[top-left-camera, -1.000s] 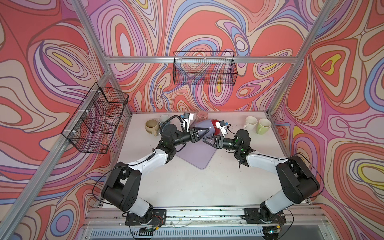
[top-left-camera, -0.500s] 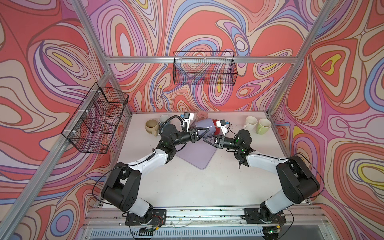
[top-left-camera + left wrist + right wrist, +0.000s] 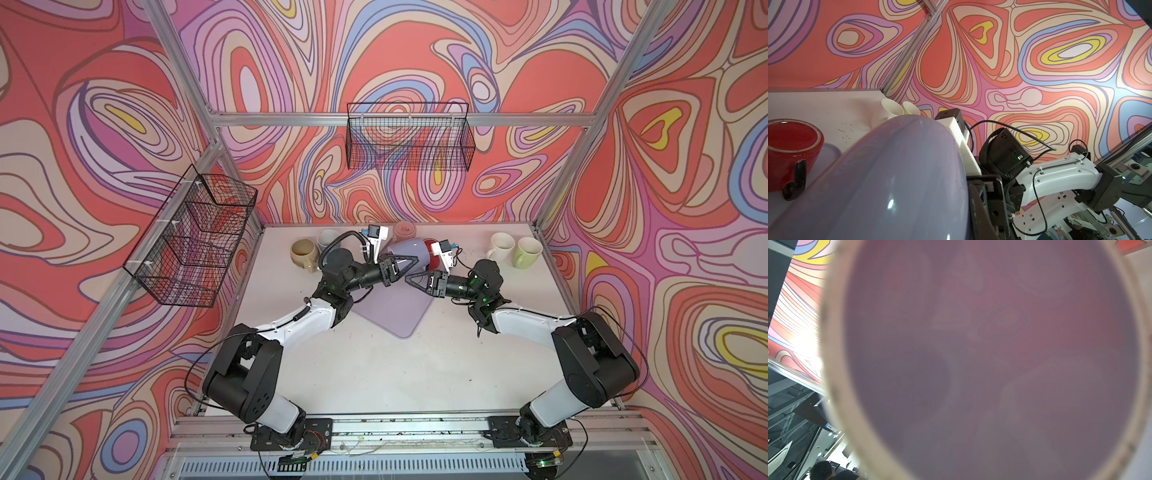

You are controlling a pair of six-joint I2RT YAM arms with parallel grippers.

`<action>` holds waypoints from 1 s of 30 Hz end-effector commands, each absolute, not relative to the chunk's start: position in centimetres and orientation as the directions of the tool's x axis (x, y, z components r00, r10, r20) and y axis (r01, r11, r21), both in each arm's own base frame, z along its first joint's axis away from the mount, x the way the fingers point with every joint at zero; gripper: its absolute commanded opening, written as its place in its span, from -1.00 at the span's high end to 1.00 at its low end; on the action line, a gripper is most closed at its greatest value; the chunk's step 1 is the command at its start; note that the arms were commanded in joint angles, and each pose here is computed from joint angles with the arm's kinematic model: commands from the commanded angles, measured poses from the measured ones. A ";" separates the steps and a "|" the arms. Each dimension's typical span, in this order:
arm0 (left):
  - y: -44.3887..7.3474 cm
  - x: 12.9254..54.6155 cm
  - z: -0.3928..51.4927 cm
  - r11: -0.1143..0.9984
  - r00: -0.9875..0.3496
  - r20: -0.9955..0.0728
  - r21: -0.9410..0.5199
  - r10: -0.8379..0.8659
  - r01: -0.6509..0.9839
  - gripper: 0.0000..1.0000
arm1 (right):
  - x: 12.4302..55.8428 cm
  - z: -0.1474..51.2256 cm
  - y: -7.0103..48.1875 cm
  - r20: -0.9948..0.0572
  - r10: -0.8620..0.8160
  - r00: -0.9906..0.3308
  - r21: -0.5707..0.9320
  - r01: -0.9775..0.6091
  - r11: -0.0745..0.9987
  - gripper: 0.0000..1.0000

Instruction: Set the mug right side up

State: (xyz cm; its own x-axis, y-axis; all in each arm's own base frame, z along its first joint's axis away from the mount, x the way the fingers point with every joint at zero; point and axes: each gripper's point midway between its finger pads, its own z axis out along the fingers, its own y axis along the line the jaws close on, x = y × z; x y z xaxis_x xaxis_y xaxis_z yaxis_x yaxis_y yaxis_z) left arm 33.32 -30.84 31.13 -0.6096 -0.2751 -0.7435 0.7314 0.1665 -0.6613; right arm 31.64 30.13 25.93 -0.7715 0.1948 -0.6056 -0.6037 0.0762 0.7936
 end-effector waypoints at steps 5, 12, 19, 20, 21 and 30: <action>-29.4 33.6 32.4 0.202 -0.555 -0.771 -0.625 -0.313 0.754 1.00 | 31.8 27.5 29.6 -0.680 0.247 -0.690 0.727 -0.678 0.105 0.27; -28.2 33.8 32.7 0.224 -0.542 -0.774 -0.621 -0.329 0.751 1.00 | 32.0 27.1 29.5 -0.680 0.247 -0.691 0.728 -0.675 0.116 0.15; -27.3 33.9 32.9 0.249 -0.533 -0.779 -0.617 -0.331 0.747 1.00 | 32.2 26.9 29.2 -0.677 0.253 -0.691 0.731 -0.672 0.119 0.05; -27.2 33.9 32.9 0.254 -0.532 -0.780 -0.616 -0.331 0.746 1.00 | 32.4 26.8 29.1 -0.674 0.255 -0.693 0.734 -0.668 0.123 0.04; -27.2 33.9 32.8 0.257 -0.533 -0.780 -0.617 -0.329 0.744 1.00 | 32.4 26.8 29.1 -0.675 0.255 -0.692 0.733 -0.669 0.122 0.04; -26.4 34.2 32.2 0.349 -0.548 -0.793 -0.610 -0.268 0.712 1.00 | 33.3 26.2 28.1 -0.661 0.262 -0.703 0.747 -0.646 0.153 0.04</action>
